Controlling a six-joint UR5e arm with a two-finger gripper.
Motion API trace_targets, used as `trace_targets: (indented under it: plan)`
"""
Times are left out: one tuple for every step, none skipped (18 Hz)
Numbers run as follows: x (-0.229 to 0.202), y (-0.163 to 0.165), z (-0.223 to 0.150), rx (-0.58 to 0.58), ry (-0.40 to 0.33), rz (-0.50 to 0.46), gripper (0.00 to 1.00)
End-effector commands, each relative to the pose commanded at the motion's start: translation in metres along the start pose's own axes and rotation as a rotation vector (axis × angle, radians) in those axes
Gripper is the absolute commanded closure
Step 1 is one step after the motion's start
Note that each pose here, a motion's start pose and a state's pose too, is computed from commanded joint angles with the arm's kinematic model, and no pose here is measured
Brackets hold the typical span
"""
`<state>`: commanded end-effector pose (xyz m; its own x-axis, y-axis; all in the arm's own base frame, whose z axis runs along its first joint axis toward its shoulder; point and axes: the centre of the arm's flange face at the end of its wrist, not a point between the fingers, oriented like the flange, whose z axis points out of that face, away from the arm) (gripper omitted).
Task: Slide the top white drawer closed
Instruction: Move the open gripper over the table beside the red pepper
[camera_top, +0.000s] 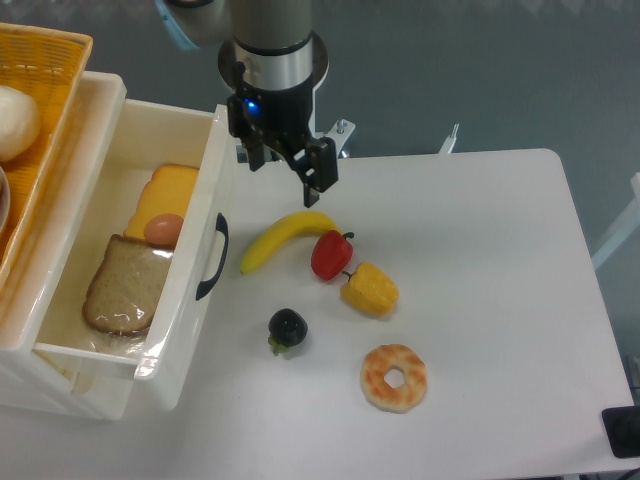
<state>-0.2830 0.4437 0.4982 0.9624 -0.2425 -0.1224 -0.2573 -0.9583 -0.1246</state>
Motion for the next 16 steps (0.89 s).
trace_targets:
  plan:
    - [-0.001, 0.002, 0.002, -0.002, 0.002, -0.005, 0.0]
    - [-0.003, 0.004, 0.001, -0.001, 0.002, -0.015, 0.0]
    - [-0.008, 0.009, 0.001, -0.001, 0.0, -0.023, 0.0]
    - [-0.008, 0.01, 0.003, -0.003, 0.002, -0.021, 0.0]
    - [-0.009, 0.012, 0.004, -0.008, 0.003, -0.025, 0.0]
    - [-0.015, 0.02, 0.002, -0.009, -0.001, -0.047, 0.0]
    - [-0.024, 0.032, 0.001, -0.012, -0.004, -0.073, 0.0]
    - [-0.027, 0.037, 0.003, -0.019, -0.003, -0.091, 0.0]
    - [-0.028, 0.038, 0.003, -0.022, -0.005, -0.096, 0.0]
    - [-0.028, 0.04, 0.007, -0.029, 0.002, -0.112, 0.0]
    - [-0.031, 0.048, 0.011, -0.038, 0.005, -0.154, 0.0]
    - [-0.035, 0.055, 0.015, -0.043, 0.007, -0.199, 0.0]
    - [-0.036, 0.057, 0.017, -0.046, 0.01, -0.227, 0.0]
    - [-0.04, 0.062, 0.018, -0.051, 0.01, -0.252, 0.0]
    - [-0.047, 0.071, 0.025, -0.061, 0.019, -0.277, 0.0]
    - [-0.053, 0.08, 0.033, -0.068, 0.032, -0.297, 0.0]
